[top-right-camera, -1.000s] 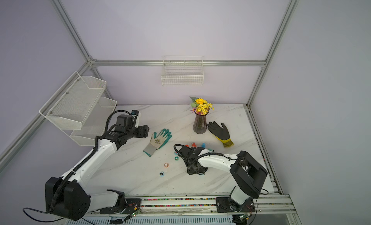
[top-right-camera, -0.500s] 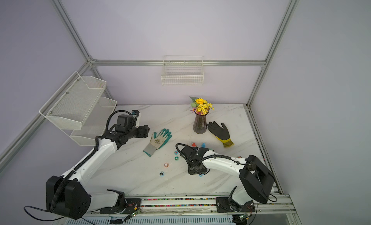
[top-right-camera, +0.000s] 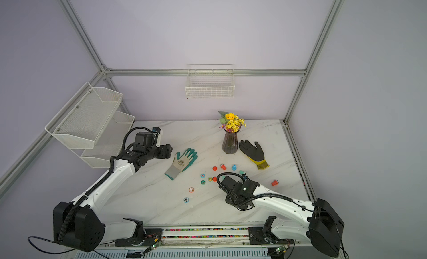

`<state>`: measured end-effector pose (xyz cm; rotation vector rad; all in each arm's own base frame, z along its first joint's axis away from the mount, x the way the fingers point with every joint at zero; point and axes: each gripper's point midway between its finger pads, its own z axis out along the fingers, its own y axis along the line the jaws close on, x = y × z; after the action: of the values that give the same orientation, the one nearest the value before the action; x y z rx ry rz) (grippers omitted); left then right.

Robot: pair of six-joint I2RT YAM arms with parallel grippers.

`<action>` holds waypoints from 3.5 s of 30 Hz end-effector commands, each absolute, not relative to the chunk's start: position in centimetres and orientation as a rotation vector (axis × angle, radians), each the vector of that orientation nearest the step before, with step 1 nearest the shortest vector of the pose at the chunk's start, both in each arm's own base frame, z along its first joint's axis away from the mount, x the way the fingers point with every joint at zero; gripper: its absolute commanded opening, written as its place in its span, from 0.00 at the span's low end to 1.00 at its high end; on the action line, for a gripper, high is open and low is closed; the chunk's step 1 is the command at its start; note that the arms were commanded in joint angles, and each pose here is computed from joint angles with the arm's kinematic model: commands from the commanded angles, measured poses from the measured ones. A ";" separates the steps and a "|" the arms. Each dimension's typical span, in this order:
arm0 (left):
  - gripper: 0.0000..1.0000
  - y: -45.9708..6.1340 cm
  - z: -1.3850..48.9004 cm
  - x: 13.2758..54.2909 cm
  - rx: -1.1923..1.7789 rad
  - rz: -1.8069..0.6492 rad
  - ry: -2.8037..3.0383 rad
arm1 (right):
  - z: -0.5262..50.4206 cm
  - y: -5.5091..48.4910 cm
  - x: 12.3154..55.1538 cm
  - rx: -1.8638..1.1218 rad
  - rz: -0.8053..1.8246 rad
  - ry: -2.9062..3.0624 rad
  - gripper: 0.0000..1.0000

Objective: Close the stamp cap
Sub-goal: Pick up the stamp from the center of the board.

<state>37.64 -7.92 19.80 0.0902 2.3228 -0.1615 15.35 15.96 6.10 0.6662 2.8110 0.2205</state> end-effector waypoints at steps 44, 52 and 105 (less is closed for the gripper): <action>0.82 -8.3 21.1 38.2 0.110 -0.173 2.295 | 4.8 16.6 17.0 0.616 0.165 2.759 0.16; 0.81 -14.2 23.5 36.0 0.198 -0.381 2.350 | 11.4 22.5 20.2 -0.097 0.455 2.585 0.17; 0.40 -34.4 28.1 20.2 0.483 -0.947 2.633 | 26.5 26.7 19.3 -0.967 0.543 1.519 0.04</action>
<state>21.18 -34.04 26.68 0.4570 2.6475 -0.8974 19.36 26.30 24.62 -0.9586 1.5768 0.5466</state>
